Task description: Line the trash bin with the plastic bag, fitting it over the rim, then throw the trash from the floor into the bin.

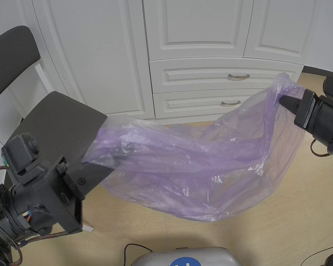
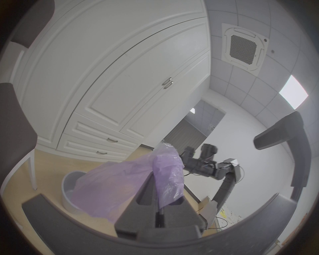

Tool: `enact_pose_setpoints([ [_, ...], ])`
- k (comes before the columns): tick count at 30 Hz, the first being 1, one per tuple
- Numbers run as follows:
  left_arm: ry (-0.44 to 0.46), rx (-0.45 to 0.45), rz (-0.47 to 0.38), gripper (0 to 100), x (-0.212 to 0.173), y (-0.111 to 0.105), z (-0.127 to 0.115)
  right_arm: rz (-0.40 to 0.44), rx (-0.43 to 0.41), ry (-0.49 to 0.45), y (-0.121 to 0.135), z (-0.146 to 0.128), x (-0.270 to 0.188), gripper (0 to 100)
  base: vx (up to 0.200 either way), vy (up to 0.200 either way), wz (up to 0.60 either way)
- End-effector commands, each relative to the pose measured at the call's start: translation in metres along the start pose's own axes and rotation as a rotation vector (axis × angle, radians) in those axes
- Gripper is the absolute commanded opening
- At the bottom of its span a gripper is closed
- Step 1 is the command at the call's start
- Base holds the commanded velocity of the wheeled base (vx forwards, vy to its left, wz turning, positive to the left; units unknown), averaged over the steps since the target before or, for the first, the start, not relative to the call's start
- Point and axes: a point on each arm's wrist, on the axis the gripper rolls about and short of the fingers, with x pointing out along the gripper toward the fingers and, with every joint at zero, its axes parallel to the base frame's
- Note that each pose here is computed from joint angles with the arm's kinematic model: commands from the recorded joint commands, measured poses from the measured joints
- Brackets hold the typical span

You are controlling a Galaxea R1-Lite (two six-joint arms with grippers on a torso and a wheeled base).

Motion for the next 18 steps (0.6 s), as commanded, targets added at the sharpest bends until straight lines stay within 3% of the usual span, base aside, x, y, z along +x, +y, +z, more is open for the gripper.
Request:
enact_pose_setpoints([
  [1, 0.037, -0.014, 0.082, 0, 0.014, 0.018, -0.009, 0.031, 0.019, -0.031, 0.011, 0.007, -0.012, 0, 0.0, 0.0, 0.0],
  [6, 0.065, -0.025, 0.165, 0, 0.023, 0.032, -0.014, 0.035, 0.01, -0.016, 0.02, 0.0, -0.017, 0, 0.0, 0.0, 0.0],
  [11, 0.12, -0.047, 0.303, 0, 0.036, 0.045, -0.016, 0.008, -0.018, 0.01, 0.019, -0.009, -0.012, 0, 0.0, 0.0, 0.0],
  [18, 0.197, 0.081, 0.562, 0, 0.048, 0.059, -0.026, 0.009, -0.052, 0.033, 0.018, -0.017, -0.013, 0, 0.0, 0.0, 0.0],
])
